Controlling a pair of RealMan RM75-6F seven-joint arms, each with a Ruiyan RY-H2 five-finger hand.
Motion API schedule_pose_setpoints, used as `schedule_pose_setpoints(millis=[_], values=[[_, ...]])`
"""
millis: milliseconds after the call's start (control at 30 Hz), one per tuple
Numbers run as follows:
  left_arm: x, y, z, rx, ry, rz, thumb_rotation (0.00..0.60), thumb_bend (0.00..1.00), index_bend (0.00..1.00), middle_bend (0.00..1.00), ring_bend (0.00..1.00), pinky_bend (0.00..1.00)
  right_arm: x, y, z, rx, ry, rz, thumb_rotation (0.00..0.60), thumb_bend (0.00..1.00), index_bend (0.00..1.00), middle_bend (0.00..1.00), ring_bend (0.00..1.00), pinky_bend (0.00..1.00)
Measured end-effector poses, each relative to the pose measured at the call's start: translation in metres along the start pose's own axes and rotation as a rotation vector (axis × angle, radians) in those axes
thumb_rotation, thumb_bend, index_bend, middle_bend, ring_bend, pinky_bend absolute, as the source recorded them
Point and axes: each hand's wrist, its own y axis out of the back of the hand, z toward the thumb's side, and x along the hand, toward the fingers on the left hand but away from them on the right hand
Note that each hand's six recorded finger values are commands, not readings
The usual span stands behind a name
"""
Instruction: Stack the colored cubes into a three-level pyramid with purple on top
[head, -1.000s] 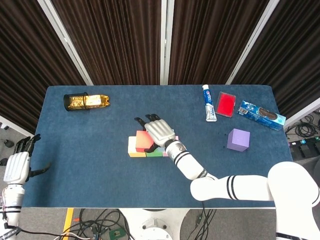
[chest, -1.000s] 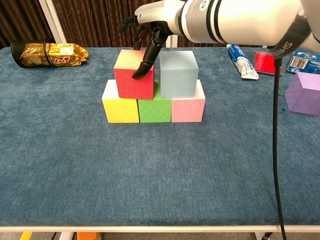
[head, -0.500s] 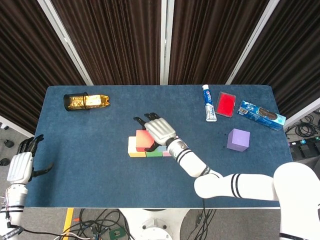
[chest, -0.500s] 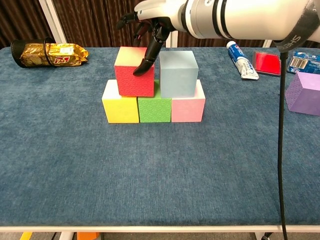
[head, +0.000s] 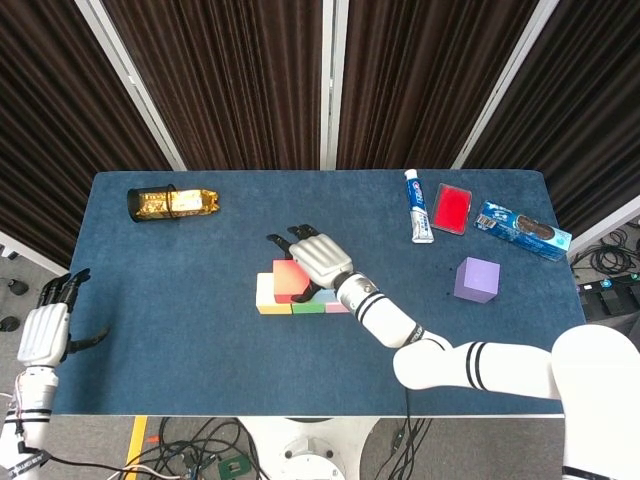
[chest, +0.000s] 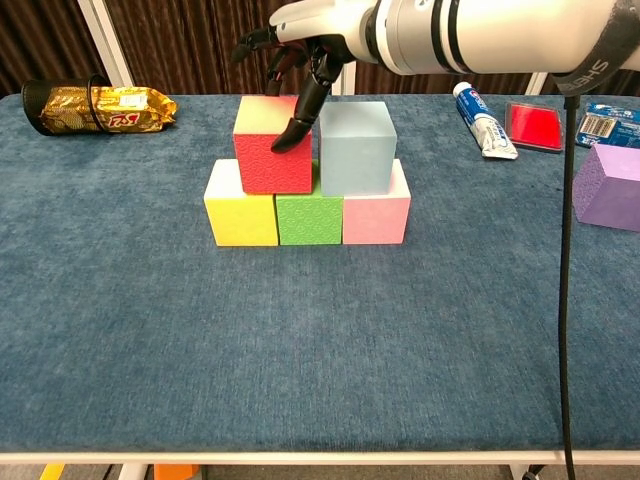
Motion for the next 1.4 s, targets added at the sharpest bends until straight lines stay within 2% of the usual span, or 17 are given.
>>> schedule_pose_setpoints(millis=[1400], values=[[0.012, 0.006, 0.01, 0.047, -0.039, -0.004, 0.6, 0.22, 0.08, 0.14, 0.03, 0.04, -0.002, -0.003, -0.003, 0.001, -0.008, 0.032, 0.6, 0.13, 0.0, 0.47, 0.03, 0.0]])
